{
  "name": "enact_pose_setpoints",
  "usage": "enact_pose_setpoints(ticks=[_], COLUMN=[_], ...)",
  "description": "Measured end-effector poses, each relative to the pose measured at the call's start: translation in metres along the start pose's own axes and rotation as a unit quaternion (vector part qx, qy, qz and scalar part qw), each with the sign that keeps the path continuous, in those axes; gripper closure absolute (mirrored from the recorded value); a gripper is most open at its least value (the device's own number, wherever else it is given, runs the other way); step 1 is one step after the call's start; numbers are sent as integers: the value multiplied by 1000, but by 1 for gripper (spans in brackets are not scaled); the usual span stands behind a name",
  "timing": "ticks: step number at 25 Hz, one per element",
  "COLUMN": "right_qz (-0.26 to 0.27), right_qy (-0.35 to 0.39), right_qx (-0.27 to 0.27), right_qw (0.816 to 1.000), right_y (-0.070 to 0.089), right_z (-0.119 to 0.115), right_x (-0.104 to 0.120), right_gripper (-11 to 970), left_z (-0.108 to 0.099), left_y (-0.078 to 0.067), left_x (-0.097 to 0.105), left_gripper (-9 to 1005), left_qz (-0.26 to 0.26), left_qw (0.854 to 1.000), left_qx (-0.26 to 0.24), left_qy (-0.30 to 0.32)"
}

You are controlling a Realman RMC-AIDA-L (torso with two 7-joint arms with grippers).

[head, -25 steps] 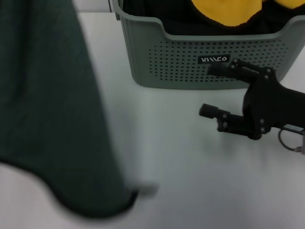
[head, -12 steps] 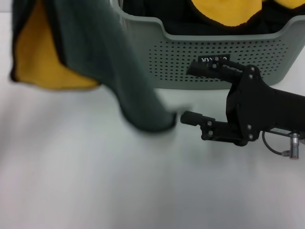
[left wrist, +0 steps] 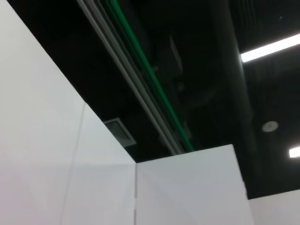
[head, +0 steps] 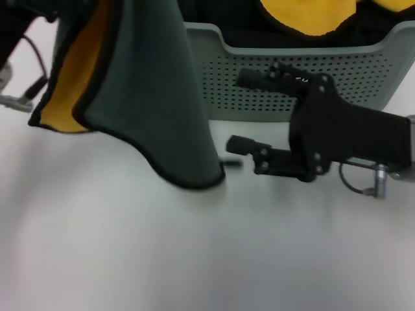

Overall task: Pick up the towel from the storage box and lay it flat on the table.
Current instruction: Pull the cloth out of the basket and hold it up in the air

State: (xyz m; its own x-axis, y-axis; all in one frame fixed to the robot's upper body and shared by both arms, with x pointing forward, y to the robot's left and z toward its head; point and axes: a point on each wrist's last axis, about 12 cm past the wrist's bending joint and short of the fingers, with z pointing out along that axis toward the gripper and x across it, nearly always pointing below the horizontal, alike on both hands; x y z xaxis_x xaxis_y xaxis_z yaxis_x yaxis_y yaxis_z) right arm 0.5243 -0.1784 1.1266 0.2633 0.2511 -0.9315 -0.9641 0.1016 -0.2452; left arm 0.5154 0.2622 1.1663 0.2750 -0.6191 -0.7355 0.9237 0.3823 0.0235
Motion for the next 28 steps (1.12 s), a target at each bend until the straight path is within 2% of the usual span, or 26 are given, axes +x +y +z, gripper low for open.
enact_pose_setpoints(ticks=[5, 10, 23, 28], right_qz=[3, 3, -12, -21], right_qy=[4, 2, 8, 4], right_qx=[-34, -44, 46, 114], right_qw=[999, 999, 999, 993], right_y=[-1, -1, -20, -29], right_z=[18, 24, 22, 8], right_x=[2, 2, 3, 4], right_gripper=[271, 273, 276, 278], left_z=[13, 18, 19, 17], left_y=[1, 2, -1, -2], left_x=[10, 19, 24, 22], left_gripper=[965, 965, 965, 964], left_qz=[-5, -8, -17, -15], left_qw=[1000, 1000, 999, 1000], left_qx=[15, 12, 16, 15], left_qy=[6, 19, 24, 23])
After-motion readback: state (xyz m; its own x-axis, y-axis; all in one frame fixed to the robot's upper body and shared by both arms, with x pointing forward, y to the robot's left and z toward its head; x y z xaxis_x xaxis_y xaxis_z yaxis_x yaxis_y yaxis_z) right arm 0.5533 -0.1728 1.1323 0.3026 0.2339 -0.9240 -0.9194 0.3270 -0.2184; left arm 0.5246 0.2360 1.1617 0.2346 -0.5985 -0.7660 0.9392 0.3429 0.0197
